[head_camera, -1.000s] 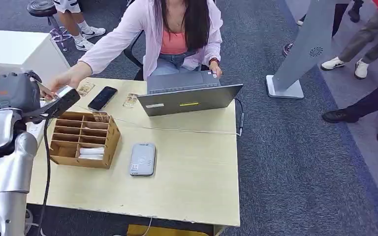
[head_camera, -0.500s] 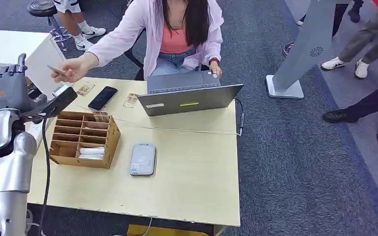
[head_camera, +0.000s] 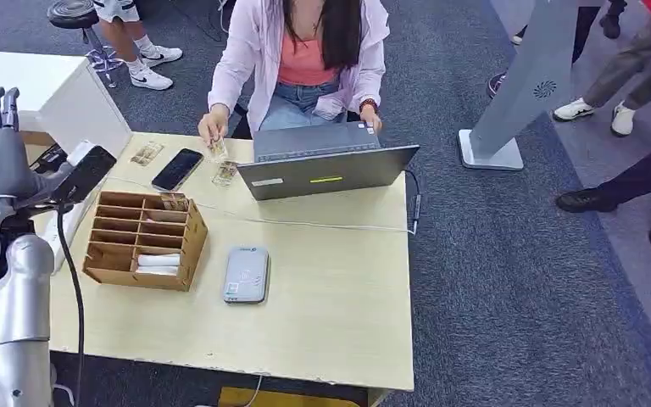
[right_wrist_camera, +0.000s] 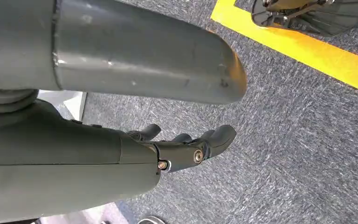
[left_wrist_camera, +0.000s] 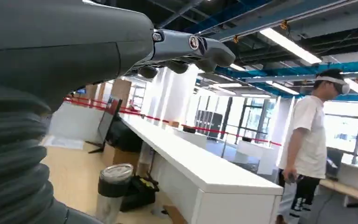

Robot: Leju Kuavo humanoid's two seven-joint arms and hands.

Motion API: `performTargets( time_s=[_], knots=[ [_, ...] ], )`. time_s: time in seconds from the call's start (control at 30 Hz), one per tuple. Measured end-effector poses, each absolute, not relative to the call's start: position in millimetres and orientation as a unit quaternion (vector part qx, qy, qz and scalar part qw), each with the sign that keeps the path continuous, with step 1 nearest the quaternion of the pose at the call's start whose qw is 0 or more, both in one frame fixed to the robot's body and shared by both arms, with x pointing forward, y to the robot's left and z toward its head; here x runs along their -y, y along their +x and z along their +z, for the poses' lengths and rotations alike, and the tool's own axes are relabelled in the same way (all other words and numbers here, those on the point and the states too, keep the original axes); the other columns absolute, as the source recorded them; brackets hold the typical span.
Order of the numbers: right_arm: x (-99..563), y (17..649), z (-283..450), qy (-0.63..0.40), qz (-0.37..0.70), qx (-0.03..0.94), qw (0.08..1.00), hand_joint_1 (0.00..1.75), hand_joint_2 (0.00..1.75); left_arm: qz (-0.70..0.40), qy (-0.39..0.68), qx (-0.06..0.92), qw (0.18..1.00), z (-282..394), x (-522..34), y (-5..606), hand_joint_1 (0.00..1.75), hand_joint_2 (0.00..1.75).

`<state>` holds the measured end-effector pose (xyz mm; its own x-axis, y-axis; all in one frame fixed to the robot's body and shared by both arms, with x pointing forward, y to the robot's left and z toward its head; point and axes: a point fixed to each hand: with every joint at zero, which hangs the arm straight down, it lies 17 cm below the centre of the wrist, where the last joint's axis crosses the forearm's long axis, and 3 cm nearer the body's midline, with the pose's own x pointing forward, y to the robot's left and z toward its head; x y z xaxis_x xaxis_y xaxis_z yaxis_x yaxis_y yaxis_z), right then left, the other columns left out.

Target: Pass the card to the sensor for recognition and then transmit it.

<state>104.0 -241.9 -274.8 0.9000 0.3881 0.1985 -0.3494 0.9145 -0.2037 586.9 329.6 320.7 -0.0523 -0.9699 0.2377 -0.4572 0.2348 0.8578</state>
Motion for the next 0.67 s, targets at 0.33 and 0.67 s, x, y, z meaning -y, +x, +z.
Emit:
performTargets(
  time_s=[0.33, 0.67],
  knots=[
    [246, 94, -277, -0.085, 0.151, 0.110, 0.979, 0.00, 0.00, -0.180, 0.452, 0.773, 0.407, 319, -355, 491, 0.00, 1.75],
    [249, 89, -277, -0.088, 0.120, 0.105, 0.983, 0.00, 0.00, -0.110, 0.436, 0.800, 0.396, 303, -421, 394, 0.00, 1.75]
  ],
)
